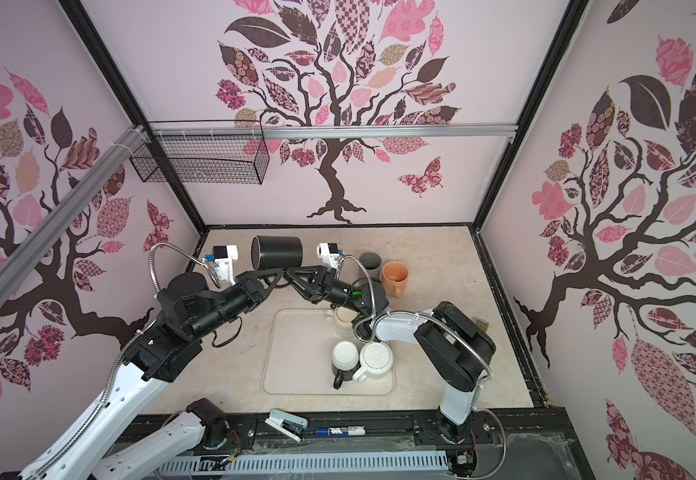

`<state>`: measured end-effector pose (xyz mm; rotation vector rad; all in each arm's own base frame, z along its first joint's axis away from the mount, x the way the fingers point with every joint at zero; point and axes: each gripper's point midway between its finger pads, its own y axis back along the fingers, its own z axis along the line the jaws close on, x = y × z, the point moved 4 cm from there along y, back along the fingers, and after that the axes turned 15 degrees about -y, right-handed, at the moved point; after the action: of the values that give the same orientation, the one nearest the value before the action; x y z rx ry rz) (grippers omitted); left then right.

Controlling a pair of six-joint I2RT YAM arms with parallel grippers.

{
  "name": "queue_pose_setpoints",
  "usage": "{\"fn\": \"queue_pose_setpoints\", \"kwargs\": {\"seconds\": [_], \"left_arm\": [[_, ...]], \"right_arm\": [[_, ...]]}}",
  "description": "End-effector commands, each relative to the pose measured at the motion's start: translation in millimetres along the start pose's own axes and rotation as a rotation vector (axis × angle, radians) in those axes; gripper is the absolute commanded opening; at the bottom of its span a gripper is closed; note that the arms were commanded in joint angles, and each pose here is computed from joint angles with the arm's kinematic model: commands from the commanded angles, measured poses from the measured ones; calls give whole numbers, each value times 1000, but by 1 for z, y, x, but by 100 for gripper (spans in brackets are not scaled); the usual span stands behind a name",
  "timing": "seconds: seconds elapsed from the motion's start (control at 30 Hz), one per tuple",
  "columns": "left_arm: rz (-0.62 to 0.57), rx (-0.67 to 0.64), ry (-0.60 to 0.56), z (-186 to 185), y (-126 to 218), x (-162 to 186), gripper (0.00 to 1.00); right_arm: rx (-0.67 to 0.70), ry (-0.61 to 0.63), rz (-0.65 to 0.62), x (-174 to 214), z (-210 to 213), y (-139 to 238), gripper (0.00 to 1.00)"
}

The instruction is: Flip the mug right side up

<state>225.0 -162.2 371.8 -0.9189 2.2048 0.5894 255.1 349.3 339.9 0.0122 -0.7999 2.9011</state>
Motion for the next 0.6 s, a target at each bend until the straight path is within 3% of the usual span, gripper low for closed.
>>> {"fn": "queue_pose_setpoints", "kwargs": {"seconds": [0.0,0.57], "left_arm": [[-110,10,-44,-3,8,-17,0],[-41,92,-39,-13,-9,-11,0]], "right_arm": [[-184,81,36,15,53,4,37],[-183,55,99,17,48,-13,30]]}}
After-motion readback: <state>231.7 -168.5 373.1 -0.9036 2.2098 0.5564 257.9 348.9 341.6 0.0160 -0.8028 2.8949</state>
